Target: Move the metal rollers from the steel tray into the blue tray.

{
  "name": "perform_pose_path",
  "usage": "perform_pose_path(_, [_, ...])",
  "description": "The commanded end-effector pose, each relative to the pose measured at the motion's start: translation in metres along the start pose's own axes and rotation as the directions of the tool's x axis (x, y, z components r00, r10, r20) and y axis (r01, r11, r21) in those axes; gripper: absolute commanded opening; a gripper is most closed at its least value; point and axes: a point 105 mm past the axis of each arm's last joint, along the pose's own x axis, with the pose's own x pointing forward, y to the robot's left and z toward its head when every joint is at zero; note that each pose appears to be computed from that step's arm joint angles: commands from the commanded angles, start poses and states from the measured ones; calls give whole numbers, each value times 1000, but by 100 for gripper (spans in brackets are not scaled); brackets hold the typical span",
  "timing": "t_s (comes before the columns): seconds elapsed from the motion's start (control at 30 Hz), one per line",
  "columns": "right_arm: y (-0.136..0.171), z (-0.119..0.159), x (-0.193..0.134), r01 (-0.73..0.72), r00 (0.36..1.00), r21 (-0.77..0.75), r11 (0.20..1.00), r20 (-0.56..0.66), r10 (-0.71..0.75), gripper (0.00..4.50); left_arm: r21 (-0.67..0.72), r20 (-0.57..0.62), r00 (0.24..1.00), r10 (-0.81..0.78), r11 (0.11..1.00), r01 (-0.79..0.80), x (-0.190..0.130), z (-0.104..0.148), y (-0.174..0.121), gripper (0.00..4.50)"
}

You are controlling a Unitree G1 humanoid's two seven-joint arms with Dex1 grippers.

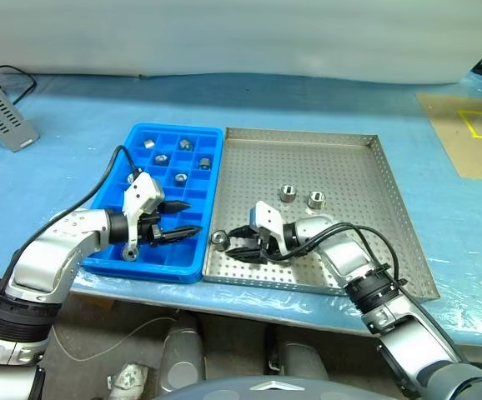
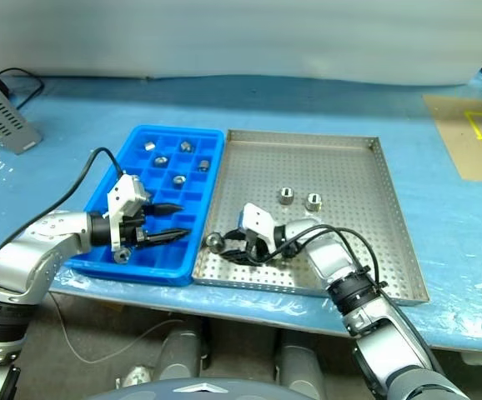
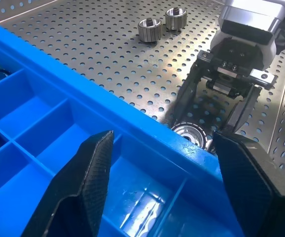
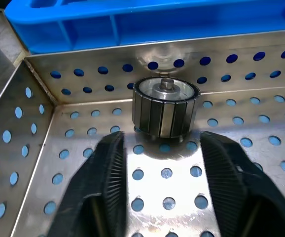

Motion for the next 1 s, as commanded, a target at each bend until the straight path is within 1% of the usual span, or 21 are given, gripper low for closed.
perform_pose_path(0.03, [-7,-10,-3,35,999,18,999,-41,-34,375,27,10,1000,9,1000,-9,-3,4,1,338])
perform_pose_path(0.2, [-10,-9,0,12,1000,66,998,-10,-11,375,25,11,1000,7,1000,-8,-3,2,3,338])
perform_pose_path(0.33, [-18,-10,16,27,999,79,997,18,-28,375,25,11,1000,10,1000,-10,-3,-1,6,338])
perform_pose_path(0.47, [-11,-11,24,-52,998,85,995,32,49,375,25,6,1000,4,1000,-5,-1,-4,6,338])
perform_pose_path(0.6, [-5,-8,22,-115,993,67,991,23,114,375,22,5,1000,8,1000,-8,-1,-5,6,338])
perform_pose_path(0.77, [-3,3,21,-114,993,41,993,33,113,375,18,3,1000,19,1000,-19,-1,-6,6,338])
perform_pose_path(0.9, [-2,14,23,-109,992,46,993,68,106,375,14,4,1000,27,1000,-27,-1,-6,6,338])
perform_pose_path(1.0, [-4,18,24,-82,994,40,996,78,79,315,13,2,1000,31,999,-31,-2,-6,6,338])
